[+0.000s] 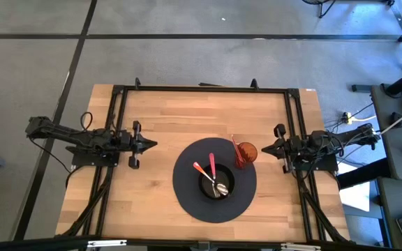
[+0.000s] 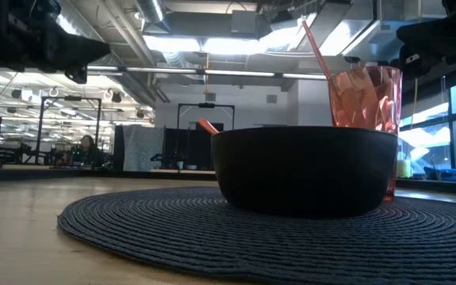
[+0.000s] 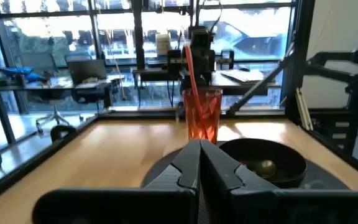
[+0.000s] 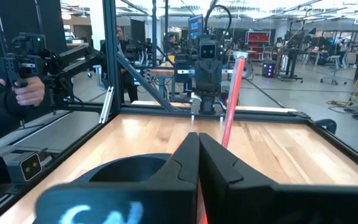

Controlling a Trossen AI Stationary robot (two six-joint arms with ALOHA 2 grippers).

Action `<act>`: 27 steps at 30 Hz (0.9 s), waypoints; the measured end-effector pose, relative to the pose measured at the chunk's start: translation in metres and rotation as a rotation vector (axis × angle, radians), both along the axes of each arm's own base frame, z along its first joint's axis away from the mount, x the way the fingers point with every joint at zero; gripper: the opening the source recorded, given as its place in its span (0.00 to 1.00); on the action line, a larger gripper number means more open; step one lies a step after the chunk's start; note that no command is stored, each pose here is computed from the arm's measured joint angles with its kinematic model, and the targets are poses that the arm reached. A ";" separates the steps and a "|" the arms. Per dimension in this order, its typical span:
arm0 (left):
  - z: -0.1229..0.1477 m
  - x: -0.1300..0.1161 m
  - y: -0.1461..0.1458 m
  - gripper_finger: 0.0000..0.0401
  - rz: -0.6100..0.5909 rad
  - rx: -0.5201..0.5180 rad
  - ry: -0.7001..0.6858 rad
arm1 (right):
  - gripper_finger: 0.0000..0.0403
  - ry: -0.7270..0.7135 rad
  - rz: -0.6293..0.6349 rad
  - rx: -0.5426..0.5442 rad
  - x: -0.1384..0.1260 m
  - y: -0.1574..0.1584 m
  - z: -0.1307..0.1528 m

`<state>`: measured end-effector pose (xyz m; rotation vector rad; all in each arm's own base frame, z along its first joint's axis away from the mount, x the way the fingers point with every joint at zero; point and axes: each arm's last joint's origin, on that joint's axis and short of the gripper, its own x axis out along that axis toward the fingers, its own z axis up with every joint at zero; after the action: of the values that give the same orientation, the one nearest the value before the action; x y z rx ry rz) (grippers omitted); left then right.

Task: Pick & Place Utensil
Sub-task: Return to Home Position

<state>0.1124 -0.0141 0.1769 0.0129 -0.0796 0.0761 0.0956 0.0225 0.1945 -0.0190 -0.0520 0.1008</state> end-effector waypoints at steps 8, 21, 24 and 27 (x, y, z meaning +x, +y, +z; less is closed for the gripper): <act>-0.001 0.000 -0.002 0.01 -0.080 0.014 0.008 | 0.01 -0.009 0.019 0.001 0.000 0.001 0.001; 0.015 -0.005 -0.002 0.00 -0.098 0.020 0.034 | 0.00 -0.133 0.081 0.030 -0.009 0.000 0.011; 0.031 -0.013 0.000 0.01 -0.097 0.019 0.025 | 0.00 -0.112 0.091 0.020 -0.010 0.000 0.012; 0.040 -0.022 0.001 0.00 -0.096 0.024 -0.006 | 0.00 -0.102 0.097 0.016 -0.011 0.000 0.013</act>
<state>0.0904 -0.0128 0.2165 0.0325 -0.0871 -0.0203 0.0845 0.0222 0.2079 -0.0053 -0.1558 0.1963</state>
